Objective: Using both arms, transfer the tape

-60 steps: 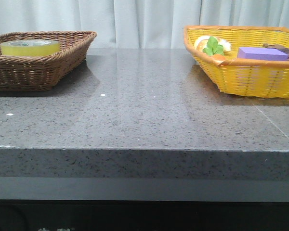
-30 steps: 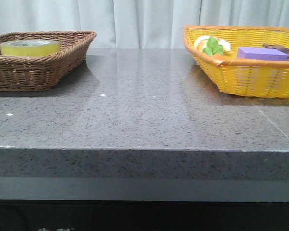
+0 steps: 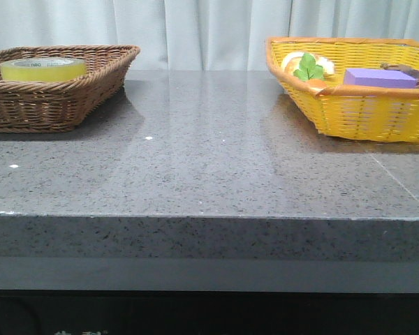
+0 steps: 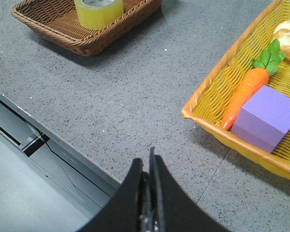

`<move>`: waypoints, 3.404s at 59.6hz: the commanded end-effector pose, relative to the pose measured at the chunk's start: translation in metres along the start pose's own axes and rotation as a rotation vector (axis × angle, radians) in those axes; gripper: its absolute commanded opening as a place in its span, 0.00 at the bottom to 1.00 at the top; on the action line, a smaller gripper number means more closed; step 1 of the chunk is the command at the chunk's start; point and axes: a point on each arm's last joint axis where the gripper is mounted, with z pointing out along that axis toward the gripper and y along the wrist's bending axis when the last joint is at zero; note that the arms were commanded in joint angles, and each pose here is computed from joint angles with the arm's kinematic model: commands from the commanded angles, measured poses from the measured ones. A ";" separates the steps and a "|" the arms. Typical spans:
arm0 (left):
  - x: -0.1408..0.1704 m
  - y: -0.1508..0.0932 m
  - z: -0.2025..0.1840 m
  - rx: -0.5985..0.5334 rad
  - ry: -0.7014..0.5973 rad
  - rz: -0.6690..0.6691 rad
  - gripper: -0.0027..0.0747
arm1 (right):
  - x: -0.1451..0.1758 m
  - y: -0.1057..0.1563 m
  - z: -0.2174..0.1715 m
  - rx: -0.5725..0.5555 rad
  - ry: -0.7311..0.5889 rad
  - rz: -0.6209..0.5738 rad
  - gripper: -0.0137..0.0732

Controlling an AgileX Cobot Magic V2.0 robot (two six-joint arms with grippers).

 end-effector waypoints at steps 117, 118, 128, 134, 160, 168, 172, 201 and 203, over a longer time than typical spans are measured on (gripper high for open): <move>-0.009 0.000 -0.002 0.011 -0.128 -0.016 0.01 | 0.076 -0.026 -0.026 0.371 -0.606 0.060 0.08; -0.009 0.000 -0.002 0.011 -0.128 -0.016 0.01 | 0.080 -0.027 -0.026 0.379 -0.609 0.060 0.08; -0.009 0.000 -0.002 0.011 -0.128 -0.016 0.01 | 0.117 -0.032 -0.013 0.456 -0.588 0.076 0.08; -0.009 0.000 -0.002 0.011 -0.128 -0.016 0.01 | 0.139 -0.035 -0.003 0.481 -0.558 0.088 0.08; -0.009 0.000 -0.002 0.011 -0.128 -0.016 0.01 | 0.175 -0.042 0.016 0.514 -0.512 0.105 0.08; -0.009 0.000 -0.002 0.011 -0.128 -0.016 0.01 | 0.175 -0.042 0.016 0.514 -0.511 0.105 0.08; -0.009 0.000 -0.002 0.011 -0.128 -0.016 0.01 | 0.175 -0.042 0.016 0.514 -0.510 0.105 0.08; -0.009 0.000 -0.002 0.011 -0.128 -0.016 0.01 | 0.170 -0.043 0.012 0.562 -0.555 0.020 0.08; -0.009 0.000 -0.002 0.011 -0.128 -0.016 0.01 | 0.170 -0.043 0.012 0.568 -0.556 0.017 0.08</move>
